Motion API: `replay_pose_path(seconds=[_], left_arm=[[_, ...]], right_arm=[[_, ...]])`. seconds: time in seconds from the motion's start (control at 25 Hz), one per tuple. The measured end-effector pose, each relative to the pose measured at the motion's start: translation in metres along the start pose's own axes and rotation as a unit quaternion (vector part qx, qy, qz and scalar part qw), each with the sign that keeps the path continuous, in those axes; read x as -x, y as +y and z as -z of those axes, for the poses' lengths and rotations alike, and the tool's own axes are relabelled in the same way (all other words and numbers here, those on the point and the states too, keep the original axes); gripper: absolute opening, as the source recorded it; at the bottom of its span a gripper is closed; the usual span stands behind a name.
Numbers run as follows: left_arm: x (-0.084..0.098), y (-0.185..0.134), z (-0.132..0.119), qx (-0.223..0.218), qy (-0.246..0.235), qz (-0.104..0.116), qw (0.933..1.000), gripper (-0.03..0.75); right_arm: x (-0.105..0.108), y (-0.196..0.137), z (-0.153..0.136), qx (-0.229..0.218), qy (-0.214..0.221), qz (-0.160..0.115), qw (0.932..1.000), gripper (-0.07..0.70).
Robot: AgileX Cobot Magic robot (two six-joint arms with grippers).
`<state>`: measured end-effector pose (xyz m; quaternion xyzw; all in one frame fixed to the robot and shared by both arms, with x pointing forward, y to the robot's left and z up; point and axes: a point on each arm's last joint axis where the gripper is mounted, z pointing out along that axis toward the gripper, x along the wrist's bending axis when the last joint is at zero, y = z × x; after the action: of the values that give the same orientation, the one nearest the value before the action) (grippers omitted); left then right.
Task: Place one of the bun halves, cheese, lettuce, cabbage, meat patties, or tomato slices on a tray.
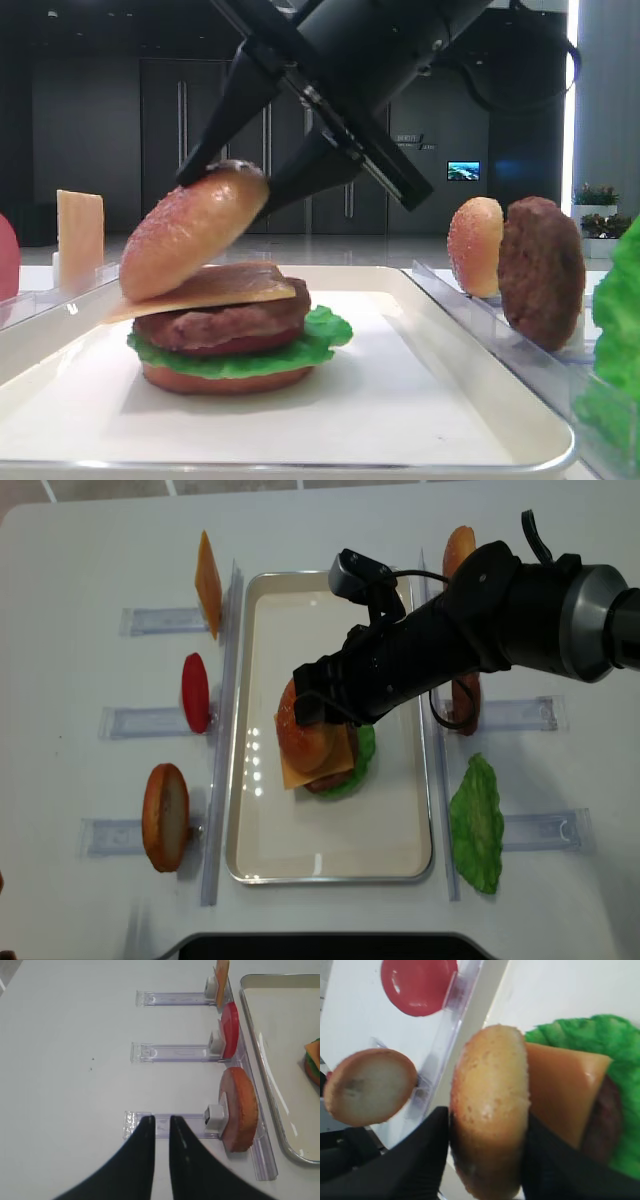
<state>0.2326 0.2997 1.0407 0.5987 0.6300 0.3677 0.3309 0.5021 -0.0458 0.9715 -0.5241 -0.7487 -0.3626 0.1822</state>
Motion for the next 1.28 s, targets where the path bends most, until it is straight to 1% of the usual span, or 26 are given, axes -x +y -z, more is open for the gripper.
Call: replay_pose_path(seconds=[0.04, 0.12, 0.2, 0.28, 0.36, 0.44, 0.52, 0.56, 0.6, 0.64, 0.68, 0.72, 0.76, 0.8, 0.84, 0.88, 0.92, 1.04, 1.12, 1.16, 1.2, 1.28], left_arm=[[0.0, 0.0, 0.0, 0.0, 0.0, 0.0, 1.0, 0.076], [0.0, 0.0, 0.0, 0.0, 0.0, 0.0, 1.0, 0.076], [0.0, 0.0, 0.0, 0.0, 0.0, 0.0, 1.0, 0.076], [0.0, 0.0, 0.0, 0.0, 0.0, 0.0, 1.0, 0.076], [0.0, 0.0, 0.0, 0.0, 0.0, 0.0, 1.0, 0.076], [0.0, 0.0, 0.0, 0.0, 0.0, 0.0, 1.0, 0.076], [0.0, 0.0, 0.0, 0.0, 0.0, 0.0, 1.0, 0.076], [0.0, 0.0, 0.0, 0.0, 0.0, 0.0, 1.0, 0.076], [0.0, 0.0, 0.0, 0.0, 0.0, 0.0, 1.0, 0.076], [0.0, 0.0, 0.0, 0.0, 0.0, 0.0, 1.0, 0.076], [0.0, 0.0, 0.0, 0.0, 0.0, 0.0, 1.0, 0.076], [0.0, 0.0, 0.0, 0.0, 0.0, 0.0, 1.0, 0.076], [0.0, 0.0, 0.0, 0.0, 0.0, 0.0, 1.0, 0.076], [0.0, 0.0, 0.0, 0.0, 0.0, 0.0, 1.0, 0.076], [0.0, 0.0, 0.0, 0.0, 0.0, 0.0, 1.0, 0.076], [0.0, 0.0, 0.0, 0.0, 0.0, 0.0, 1.0, 0.076], [0.0, 0.0, 0.0, 0.0, 0.0, 0.0, 1.0, 0.076], [0.0, 0.0, 0.0, 0.0, 0.0, 0.0, 1.0, 0.076], [0.0, 0.0, 0.0, 0.0, 0.0, 0.0, 1.0, 0.076], [0.0, 0.0, 0.0, 0.0, 0.0, 0.0, 1.0, 0.076], [0.0, 0.0, 0.0, 0.0, 0.0, 0.0, 1.0, 0.076], [0.0, 0.0, 0.0, 0.0, 0.0, 0.0, 1.0, 0.076]], right_arm=[[0.004, 0.0, 0.002, -0.006, -0.01, 0.007, 0.9999, 0.321], [0.014, 0.003, 0.008, -0.009, -0.033, 0.01, 0.9994, 0.378], [0.019, 0.005, 0.017, -0.01, -0.048, 0.023, 0.9985, 0.403], [0.019, 0.012, 0.029, 0.003, -0.055, 0.035, 0.9979, 0.414], [0.014, 0.023, 0.041, 0.014, -0.056, 0.047, 0.9972, 0.416], [0.001, 0.039, 0.056, 0.022, -0.056, 0.061, 0.9963, 0.417], [-0.013, 0.051, 0.069, 0.021, -0.07, 0.076, 0.9944, 0.417], [-0.02, 0.058, 0.076, 0.021, -0.081, 0.072, 0.9939, 0.417], [-0.022, 0.062, 0.082, 0.018, -0.107, 0.068, 0.9918, 0.417], [-0.023, 0.067, 0.089, 0.017, -0.142, 0.073, 0.9871, 0.417], [-0.02, 0.071, 0.097, 0.017, -0.188, 0.072, 0.9793, 0.417], [-0.014, 0.074, 0.104, 0.02, -0.233, 0.06, 0.9703, 0.417], [-0.003, 0.077, 0.113, 0.024, -0.289, 0.06, 0.9551, 0.417], [0.01, 0.08, 0.122, 0.023, -0.336, 0.05, 0.9401, 0.417], [0.027, 0.082, 0.133, 0.019, -0.373, 0.035, 0.9271, 0.417], [0.046, 0.085, 0.145, 0.015, -0.402, 0.018, 0.9153, 0.417], [0.065, 0.087, 0.159, 0.012, -0.421, -0.007, 0.9069, 0.417], [0.114, 0.084, 0.202, 0.003, -0.453, -0.071, 0.8889, 0.417], [0.134, 0.077, 0.224, -0.009, -0.465, -0.104, 0.8791, 0.417], [0.139, 0.074, 0.234, -0.016, -0.469, -0.116, 0.8753, 0.417], [0.142, 0.07, 0.241, -0.021, -0.468, -0.125, 0.8743, 0.417], [0.14, 0.059, 0.252, -0.021, -0.459, -0.137, 0.8777, 0.417]])
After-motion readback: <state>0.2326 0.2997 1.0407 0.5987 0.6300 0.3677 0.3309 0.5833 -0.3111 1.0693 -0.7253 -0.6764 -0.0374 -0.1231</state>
